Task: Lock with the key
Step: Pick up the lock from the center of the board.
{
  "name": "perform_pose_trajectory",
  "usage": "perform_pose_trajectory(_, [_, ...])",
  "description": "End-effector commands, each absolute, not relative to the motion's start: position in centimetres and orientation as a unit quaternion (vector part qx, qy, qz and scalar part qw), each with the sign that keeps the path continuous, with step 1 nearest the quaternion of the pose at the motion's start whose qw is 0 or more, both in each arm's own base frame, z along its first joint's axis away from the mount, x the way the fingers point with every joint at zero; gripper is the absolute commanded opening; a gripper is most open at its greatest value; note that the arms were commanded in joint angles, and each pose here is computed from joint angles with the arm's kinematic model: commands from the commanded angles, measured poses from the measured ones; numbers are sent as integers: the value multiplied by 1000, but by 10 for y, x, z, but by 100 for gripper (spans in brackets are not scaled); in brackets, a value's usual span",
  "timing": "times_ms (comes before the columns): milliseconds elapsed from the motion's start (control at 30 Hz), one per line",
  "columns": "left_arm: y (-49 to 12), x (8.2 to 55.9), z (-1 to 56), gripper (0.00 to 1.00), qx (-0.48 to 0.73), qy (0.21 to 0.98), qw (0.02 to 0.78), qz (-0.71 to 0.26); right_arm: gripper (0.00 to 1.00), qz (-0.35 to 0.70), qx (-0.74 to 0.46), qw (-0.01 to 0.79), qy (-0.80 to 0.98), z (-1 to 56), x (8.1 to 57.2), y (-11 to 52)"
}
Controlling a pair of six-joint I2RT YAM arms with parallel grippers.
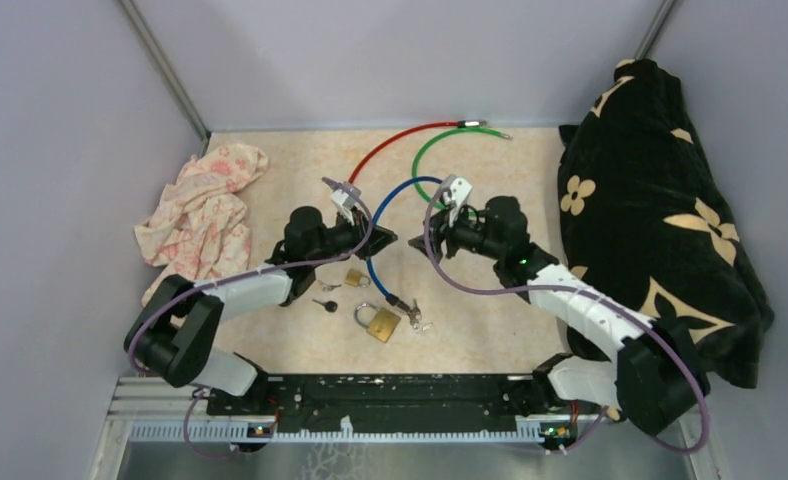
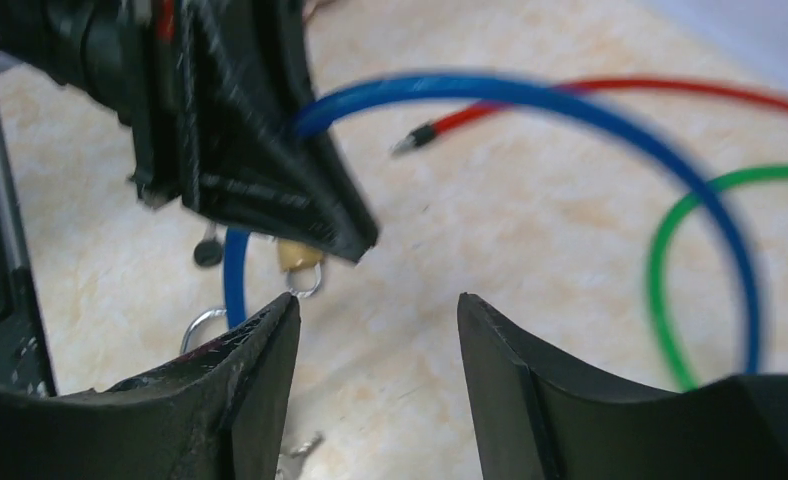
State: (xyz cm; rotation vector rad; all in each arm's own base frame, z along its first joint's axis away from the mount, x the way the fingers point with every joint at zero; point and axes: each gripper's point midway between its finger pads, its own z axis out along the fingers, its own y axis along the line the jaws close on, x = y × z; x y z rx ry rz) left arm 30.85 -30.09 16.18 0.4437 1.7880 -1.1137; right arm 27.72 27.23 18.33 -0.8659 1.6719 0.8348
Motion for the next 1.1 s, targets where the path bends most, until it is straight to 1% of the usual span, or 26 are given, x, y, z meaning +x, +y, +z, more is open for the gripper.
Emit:
perform_pose_trajectory(0, [-300, 287, 212, 0, 332, 603, 582, -434, 62, 262, -380, 593, 659, 255, 295, 244])
perform_pose_trajectory(67, [-296, 281, 221, 0, 344, 582, 601, -426, 68, 196, -344, 611, 685, 253, 317, 220])
perform_pose_trajectory(200, [-293, 268, 229, 0, 359, 560, 610, -430, 70, 144, -296, 614, 718, 237, 355, 185])
perform_pose_trajectory(333, [-292, 260, 231, 0, 349, 560, 604, -448, 68, 138, -265, 616, 729, 211, 392, 173])
perform_pose_trajectory(433, [-292, 258, 231, 0, 346, 563, 599, -452, 67, 143, -276, 630, 712, 203, 404, 180])
perform_pose_trajectory(567, [-292, 257, 232, 0, 348, 561, 598, -454, 64, 147, -304, 654, 677, 190, 405, 185])
perform_pose_trajectory(633, [-294, 255, 233, 0, 349, 558, 598, -457, 59, 150, -301, 656, 676, 183, 406, 182])
perform_pose_trajectory(700, [-294, 252, 233, 0, 352, 557, 596, -459, 52, 158, -297, 660, 672, 183, 406, 182])
perform_pose_trajectory(867, [-293, 252, 236, 0, 348, 556, 599, -459, 25, 172, -304, 666, 659, 189, 401, 185])
perform_pose_trajectory(1000, [-292, 252, 235, 0, 346, 557, 600, -458, 1, 176, -302, 650, 675, 187, 401, 185])
perform_pose_trajectory(1033, [-291, 252, 231, 0, 344, 561, 600, -455, 0, 182, -295, 646, 680, 191, 401, 186])
perform_pose_trajectory(1067, [-289, 254, 227, 3, 341, 567, 600, -449, 0, 187, -285, 645, 684, 198, 402, 186])
